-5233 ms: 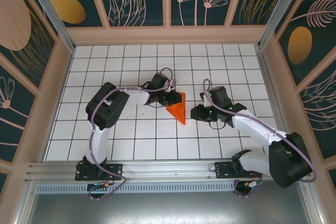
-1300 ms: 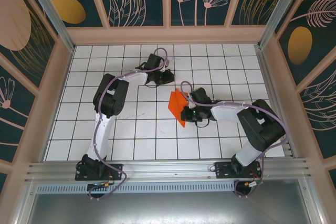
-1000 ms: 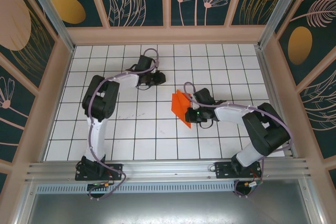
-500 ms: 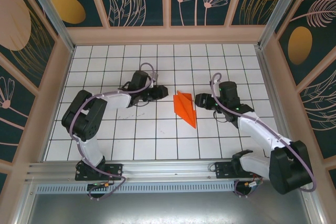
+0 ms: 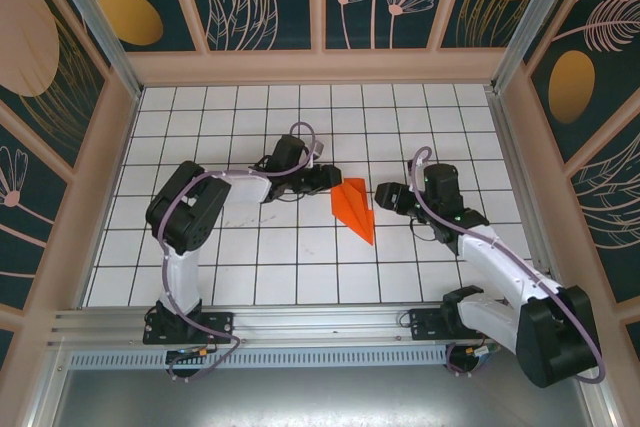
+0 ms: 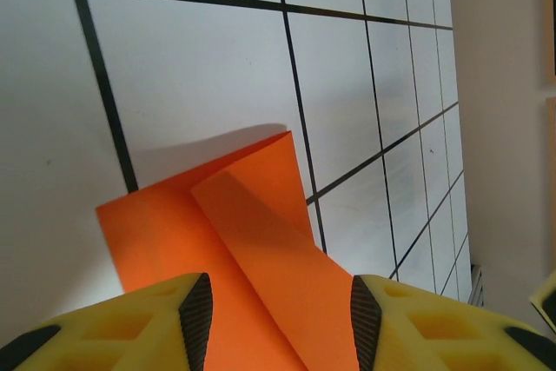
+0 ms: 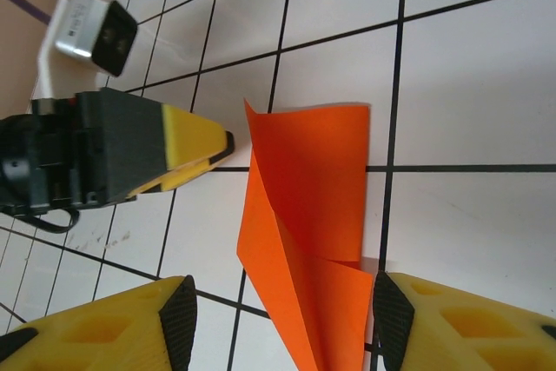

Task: Fold a paper plane with a square sheet of paper (fold left side to right side)
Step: Turn over the paper at the center of the table.

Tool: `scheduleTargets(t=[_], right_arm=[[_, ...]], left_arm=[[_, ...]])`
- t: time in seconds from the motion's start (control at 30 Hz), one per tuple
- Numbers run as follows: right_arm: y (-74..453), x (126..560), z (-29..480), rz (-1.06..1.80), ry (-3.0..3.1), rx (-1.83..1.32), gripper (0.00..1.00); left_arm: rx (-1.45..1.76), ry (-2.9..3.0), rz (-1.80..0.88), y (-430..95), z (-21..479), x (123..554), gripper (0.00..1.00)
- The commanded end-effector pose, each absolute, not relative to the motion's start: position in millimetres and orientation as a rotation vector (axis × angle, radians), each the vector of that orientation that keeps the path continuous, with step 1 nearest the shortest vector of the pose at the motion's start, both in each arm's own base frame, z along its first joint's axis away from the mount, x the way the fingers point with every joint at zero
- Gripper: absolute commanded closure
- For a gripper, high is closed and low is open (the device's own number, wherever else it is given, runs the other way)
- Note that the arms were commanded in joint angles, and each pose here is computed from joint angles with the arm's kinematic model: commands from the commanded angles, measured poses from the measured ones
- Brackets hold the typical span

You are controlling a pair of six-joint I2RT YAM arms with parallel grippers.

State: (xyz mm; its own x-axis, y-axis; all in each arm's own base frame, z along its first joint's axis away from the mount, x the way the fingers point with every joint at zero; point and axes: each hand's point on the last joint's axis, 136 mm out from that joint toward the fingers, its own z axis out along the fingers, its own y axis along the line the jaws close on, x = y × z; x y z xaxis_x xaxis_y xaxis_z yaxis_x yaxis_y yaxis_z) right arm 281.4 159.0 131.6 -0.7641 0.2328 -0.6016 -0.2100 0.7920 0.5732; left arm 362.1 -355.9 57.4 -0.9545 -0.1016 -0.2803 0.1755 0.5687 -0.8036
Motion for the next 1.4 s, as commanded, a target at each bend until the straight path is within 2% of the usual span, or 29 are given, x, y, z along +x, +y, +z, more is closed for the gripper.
scheduleTargets(t=[0.0,0.17,0.27,0.6,0.8,0.87,1.0,1.03,1.23,1.37], right_arm=[[152,280,129,0.822,2.297,0.059,0.41],[153,278,125,0.839,2.309,0.059,0.38],[165,273,116,0.911,2.344,0.0,0.3],[206,299,88,1.058,2.409,-0.127,0.35],[215,304,72,1.046,2.453,-0.153,0.49],[214,306,70,1.033,2.458,-0.15,0.6],[211,306,74,1.024,2.438,-0.169,0.95],[210,306,80,1.045,2.409,-0.181,1.0],[200,297,118,1.247,2.22,-0.208,1.0],[197,292,120,1.308,2.205,-0.197,1.0]], left_arm=[[0.087,2.522,-1.379,-370,57,362,0.51],[0.088,2.563,-1.362,-378,45,363,0.51],[0.086,2.565,-1.362,-380,44,365,0.51],[0.101,2.53,-1.338,-378,59,366,0.5],[0.1,2.497,-1.245,-364,75,368,0.42],[0.09,2.486,-1.229,-359,80,368,0.4],[0.065,2.438,-1.234,-347,94,370,0.36],[0.062,2.419,-1.24,-344,99,369,0.35],[0.084,2.279,-1.262,-329,135,366,0.24],[0.13,2.213,-1.434,-343,149,355,0.23]])
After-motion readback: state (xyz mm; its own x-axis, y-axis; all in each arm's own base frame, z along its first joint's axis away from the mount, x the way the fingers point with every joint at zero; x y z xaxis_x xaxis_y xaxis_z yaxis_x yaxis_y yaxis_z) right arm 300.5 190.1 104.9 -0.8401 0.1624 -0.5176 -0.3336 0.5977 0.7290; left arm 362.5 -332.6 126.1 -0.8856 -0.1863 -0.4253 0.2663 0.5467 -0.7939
